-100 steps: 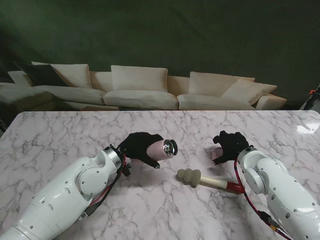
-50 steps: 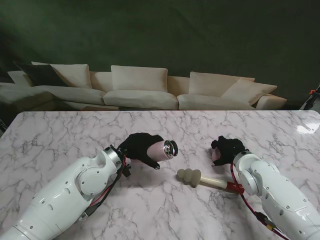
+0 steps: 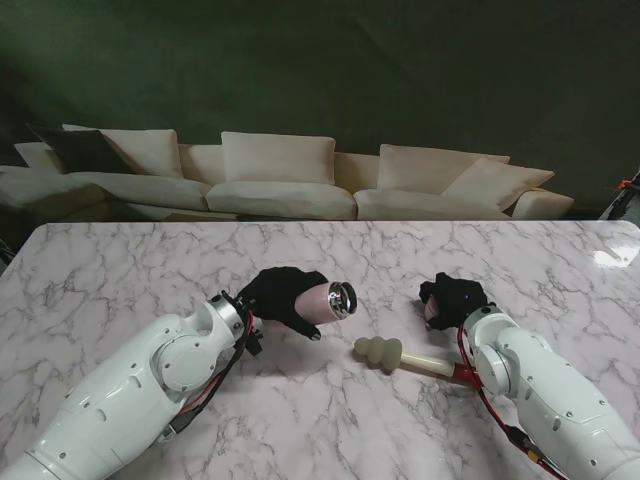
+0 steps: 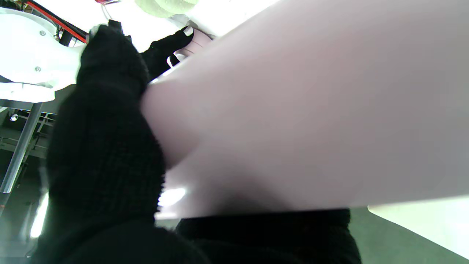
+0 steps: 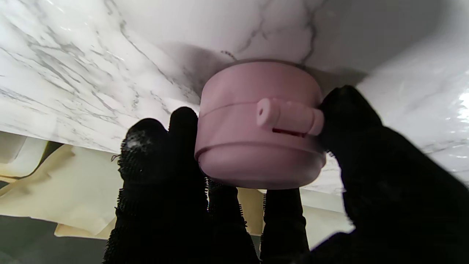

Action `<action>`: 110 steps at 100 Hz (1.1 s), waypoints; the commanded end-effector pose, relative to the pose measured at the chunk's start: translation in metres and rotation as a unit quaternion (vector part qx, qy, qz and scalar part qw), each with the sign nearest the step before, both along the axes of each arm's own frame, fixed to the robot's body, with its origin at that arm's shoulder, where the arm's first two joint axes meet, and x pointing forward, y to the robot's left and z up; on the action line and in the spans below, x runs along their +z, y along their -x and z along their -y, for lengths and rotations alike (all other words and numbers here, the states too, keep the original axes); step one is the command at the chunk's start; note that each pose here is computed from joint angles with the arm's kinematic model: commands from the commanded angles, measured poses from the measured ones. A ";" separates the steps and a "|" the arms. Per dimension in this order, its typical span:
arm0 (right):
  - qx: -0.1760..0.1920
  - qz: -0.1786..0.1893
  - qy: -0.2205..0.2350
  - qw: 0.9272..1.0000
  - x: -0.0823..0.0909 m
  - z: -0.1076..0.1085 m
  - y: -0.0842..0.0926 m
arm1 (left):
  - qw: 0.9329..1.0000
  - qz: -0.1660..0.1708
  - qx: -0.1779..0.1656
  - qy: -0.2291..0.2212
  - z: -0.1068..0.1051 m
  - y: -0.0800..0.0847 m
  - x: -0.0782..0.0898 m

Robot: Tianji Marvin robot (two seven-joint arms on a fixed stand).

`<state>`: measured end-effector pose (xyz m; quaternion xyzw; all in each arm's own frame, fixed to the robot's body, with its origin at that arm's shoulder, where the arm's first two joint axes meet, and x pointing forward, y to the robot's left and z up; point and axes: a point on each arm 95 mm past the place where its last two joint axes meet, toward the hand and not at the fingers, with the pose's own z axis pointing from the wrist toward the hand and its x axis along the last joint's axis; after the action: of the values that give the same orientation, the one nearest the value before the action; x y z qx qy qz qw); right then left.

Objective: Clean the thermos with cup brush

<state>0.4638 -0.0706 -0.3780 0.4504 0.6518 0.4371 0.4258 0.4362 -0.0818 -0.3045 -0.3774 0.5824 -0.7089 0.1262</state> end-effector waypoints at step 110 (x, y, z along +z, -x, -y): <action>0.141 0.124 -0.247 0.951 0.136 -0.052 0.068 | 1.000 0.000 -0.010 -0.001 0.009 -0.003 0.002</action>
<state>0.3988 -0.0310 -0.2477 0.3980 0.5266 0.6781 0.3232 0.4383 -0.0870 -0.3054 -0.3742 0.5862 -0.7078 0.1238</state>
